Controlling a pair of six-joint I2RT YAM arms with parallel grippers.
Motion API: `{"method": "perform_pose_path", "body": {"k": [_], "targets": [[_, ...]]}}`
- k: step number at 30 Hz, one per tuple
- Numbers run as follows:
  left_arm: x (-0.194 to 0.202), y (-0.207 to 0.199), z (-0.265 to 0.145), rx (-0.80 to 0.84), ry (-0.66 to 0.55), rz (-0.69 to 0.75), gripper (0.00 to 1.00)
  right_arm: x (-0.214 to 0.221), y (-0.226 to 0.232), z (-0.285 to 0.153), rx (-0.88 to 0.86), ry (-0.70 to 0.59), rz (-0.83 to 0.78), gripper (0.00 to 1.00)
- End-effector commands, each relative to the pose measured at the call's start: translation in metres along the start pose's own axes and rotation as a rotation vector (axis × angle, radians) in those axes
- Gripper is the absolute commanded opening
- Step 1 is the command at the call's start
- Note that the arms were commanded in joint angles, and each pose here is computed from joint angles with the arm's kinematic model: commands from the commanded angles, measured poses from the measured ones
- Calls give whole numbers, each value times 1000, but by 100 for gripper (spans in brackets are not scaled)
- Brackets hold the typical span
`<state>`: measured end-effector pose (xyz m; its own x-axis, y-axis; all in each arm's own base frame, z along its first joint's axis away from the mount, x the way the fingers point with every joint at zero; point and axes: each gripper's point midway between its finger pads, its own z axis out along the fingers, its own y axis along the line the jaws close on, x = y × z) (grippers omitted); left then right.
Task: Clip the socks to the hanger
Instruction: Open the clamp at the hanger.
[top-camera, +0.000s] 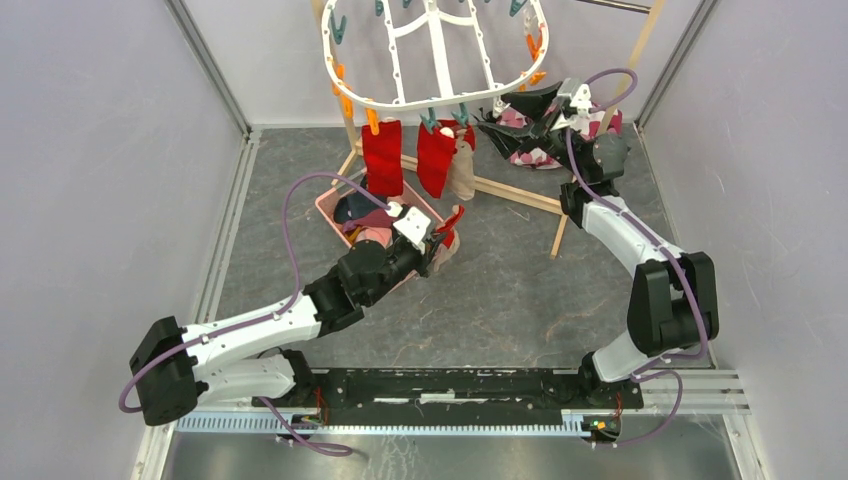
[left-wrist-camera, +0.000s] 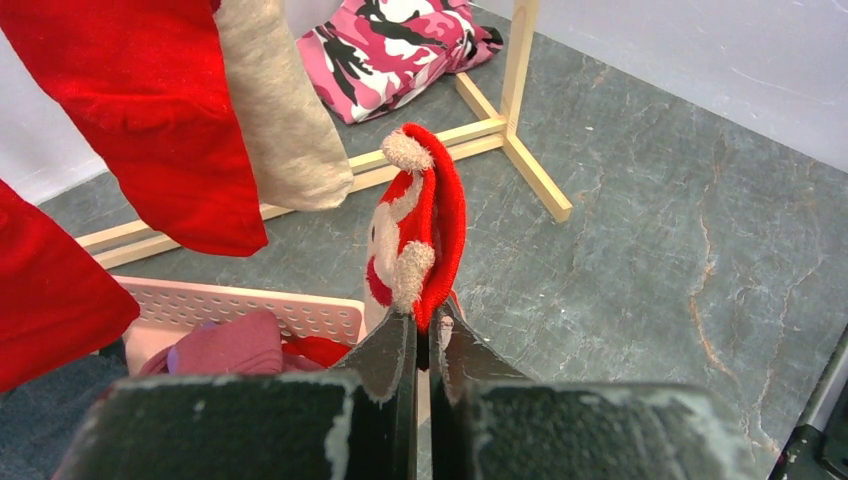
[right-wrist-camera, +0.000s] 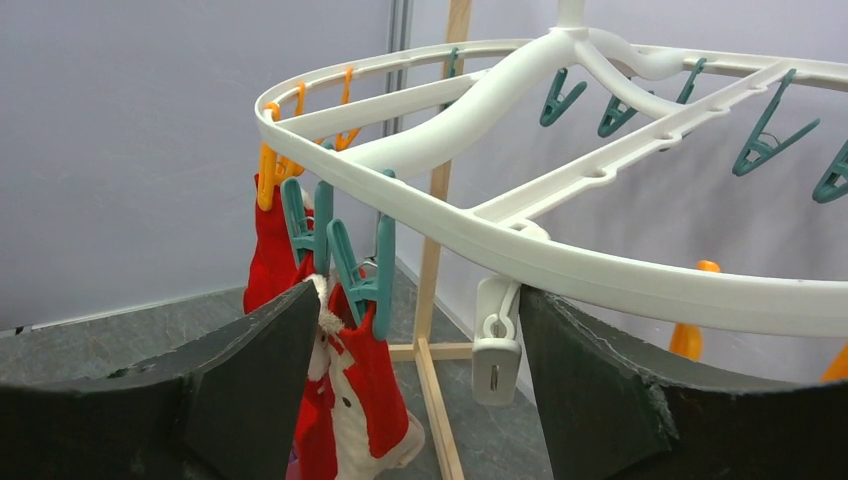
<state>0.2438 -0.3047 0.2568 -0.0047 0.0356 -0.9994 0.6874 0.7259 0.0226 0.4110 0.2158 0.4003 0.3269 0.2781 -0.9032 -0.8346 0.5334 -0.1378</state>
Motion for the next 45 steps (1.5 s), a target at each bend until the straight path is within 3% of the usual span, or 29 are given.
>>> {"method": "perform_pose_path", "body": {"k": [1, 14, 30, 40, 45], "targets": [[-39, -3, 0, 11, -98, -37, 2, -23, 6, -4, -20, -45, -55, 80], [-39, -5, 0, 18, -99, -66, 2, -19, 5, -6, -24, -18, -83, 74], [-39, -5, -1, 16, -97, -72, 2, -12, -4, -13, 12, 30, -121, 74], [-39, -5, -1, 20, -99, -74, 2, 3, 13, -13, -150, 96, -226, 75], [-41, -5, -1, 20, -103, -75, 2, 16, 8, -17, -128, 138, -224, 76]]}}
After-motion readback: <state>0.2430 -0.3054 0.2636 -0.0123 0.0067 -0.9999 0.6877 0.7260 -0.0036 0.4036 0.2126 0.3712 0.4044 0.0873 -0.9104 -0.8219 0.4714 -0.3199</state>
